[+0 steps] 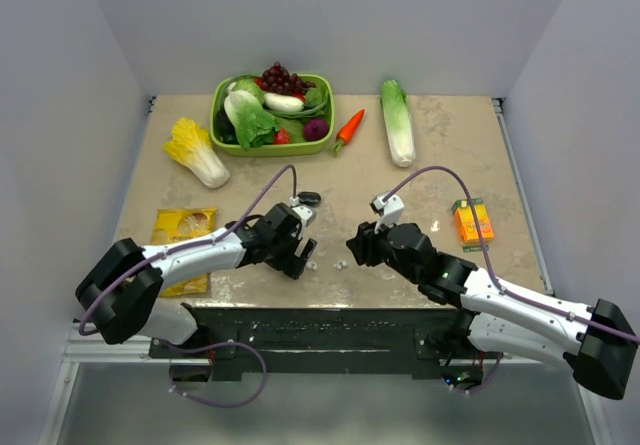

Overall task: Insert the wireless bluetooth earbuds into the charging case
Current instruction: Pick up the charging case at the center of the board.

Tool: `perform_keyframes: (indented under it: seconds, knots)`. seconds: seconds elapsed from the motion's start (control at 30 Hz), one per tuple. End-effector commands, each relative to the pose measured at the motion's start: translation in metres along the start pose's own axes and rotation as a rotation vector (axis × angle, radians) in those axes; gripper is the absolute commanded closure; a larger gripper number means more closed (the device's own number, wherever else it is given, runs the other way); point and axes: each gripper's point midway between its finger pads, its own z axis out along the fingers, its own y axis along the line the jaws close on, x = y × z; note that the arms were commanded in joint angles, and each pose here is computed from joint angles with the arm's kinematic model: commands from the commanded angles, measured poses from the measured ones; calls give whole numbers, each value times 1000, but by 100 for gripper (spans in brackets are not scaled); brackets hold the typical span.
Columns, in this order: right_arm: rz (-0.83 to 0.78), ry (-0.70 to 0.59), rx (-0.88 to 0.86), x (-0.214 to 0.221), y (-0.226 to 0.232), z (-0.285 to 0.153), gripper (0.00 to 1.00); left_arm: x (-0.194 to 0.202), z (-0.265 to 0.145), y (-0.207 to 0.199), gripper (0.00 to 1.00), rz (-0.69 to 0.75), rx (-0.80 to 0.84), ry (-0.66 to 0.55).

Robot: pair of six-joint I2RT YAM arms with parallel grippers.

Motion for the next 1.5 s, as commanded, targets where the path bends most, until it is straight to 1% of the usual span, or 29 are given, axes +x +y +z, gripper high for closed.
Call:
perform_keyframes:
  seconds: [0.0,0.17,0.37,0.9,0.93,1.0,1.1,1.13,1.2,1.27,1.3,1.37,1.4,1.47]
  knots:
    - [0,-25,-15,-6,4,0,55,-13,-1,-4,10,28,-13,-12]
    - [2,-30,-11,-6,2,-1,55,-10,2,-1,17,28,-36,17]
    - [5,-31,-10,-5,1,-1,55,-7,3,4,21,34,-74,43]
    - [11,-34,-11,-5,1,-3,55,-2,8,5,21,44,-107,76]
    - [10,-33,-12,-5,1,-3,55,-2,8,4,22,45,-105,77]
    - [13,-35,-12,-5,1,-3,55,-2,8,3,26,43,-103,74]
    - [11,-34,-10,-5,1,-4,55,-1,9,4,37,44,-102,78]
    - [13,-37,-11,-7,1,-4,55,-2,8,4,43,44,-105,74]
    - [13,-36,-10,-6,1,-5,55,-4,7,5,50,38,-112,60]
    - [13,-42,-10,-9,1,-6,55,-15,1,6,54,28,-121,9]
    - [15,-44,-13,-11,2,-6,55,-25,-6,7,58,22,-125,-37]
    - [22,-62,-23,-21,6,-8,55,-46,-15,5,64,1,-123,-126]
    - [24,-61,-22,-25,8,-10,55,-64,-26,1,70,-12,-105,-209]
    - [34,-78,-32,-34,11,-15,55,-85,-39,-3,76,-27,-86,-305]
